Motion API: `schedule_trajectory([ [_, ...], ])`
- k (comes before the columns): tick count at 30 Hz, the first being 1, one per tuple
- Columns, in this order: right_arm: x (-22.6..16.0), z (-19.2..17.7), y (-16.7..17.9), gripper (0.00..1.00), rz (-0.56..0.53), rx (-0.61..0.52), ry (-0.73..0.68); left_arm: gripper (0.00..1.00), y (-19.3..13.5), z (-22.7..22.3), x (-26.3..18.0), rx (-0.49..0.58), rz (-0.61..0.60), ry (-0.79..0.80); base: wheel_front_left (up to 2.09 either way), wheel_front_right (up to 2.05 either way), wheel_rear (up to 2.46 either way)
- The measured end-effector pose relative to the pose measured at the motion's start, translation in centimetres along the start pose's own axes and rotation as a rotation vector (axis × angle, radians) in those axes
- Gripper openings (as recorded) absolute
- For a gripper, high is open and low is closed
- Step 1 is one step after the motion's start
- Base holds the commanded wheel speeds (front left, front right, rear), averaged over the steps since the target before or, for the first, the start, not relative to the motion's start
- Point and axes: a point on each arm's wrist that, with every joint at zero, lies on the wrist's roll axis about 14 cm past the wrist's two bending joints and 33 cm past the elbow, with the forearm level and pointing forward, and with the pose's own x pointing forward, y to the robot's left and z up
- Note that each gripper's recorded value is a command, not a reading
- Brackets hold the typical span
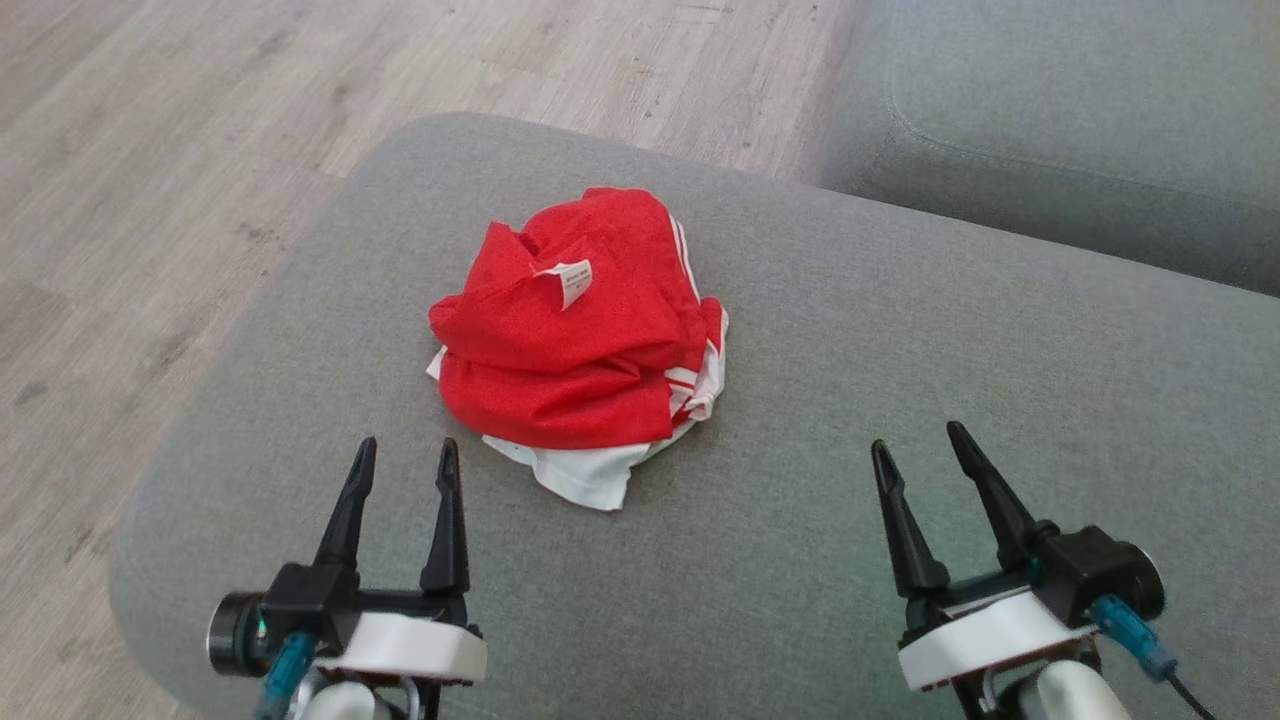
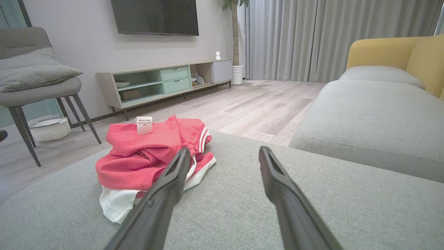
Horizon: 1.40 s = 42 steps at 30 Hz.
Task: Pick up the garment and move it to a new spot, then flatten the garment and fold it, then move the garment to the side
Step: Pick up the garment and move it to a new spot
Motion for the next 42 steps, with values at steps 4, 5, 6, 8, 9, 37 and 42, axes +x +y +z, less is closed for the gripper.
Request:
schedule_trajectory([
  [4,0.0,-0.3,0.2,1.00,0.006,0.005,0.006,1.00,0.1,-0.3,0.1,0.001,0.002,0.011,0.00,0.00,0.00],
  [5,-0.1,-0.3,0.2,1.00,0.005,0.007,0.008,1.00,0.0,-0.4,0.2,0.001,0.000,0.015,0.00,0.00,0.00],
  [6,-0.1,-0.4,0.1,1.00,0.003,0.009,0.010,1.00,-0.1,-0.5,0.3,0.003,-0.003,0.019,0.00,0.00,0.00],
  [8,-0.2,-0.7,-0.2,1.00,-0.006,0.014,0.014,1.00,-0.4,-0.8,0.7,0.023,-0.027,0.028,0.00,0.00,0.00],
  [9,-0.3,-0.8,-0.4,1.00,-0.013,0.018,0.018,1.00,-0.8,-0.9,1.1,0.038,-0.048,0.034,0.00,0.00,0.00],
  [37,-1.9,-3.8,-9.2,1.00,-0.257,0.064,0.073,0.00,-4.4,-9.1,15.0,0.509,-0.461,0.600,0.00,0.00,0.00],
  [42,-2.1,-3.3,-9.1,1.00,-0.260,0.056,0.063,0.00,-6.5,-7.0,15.2,0.463,-0.519,0.468,0.00,0.00,0.00],
])
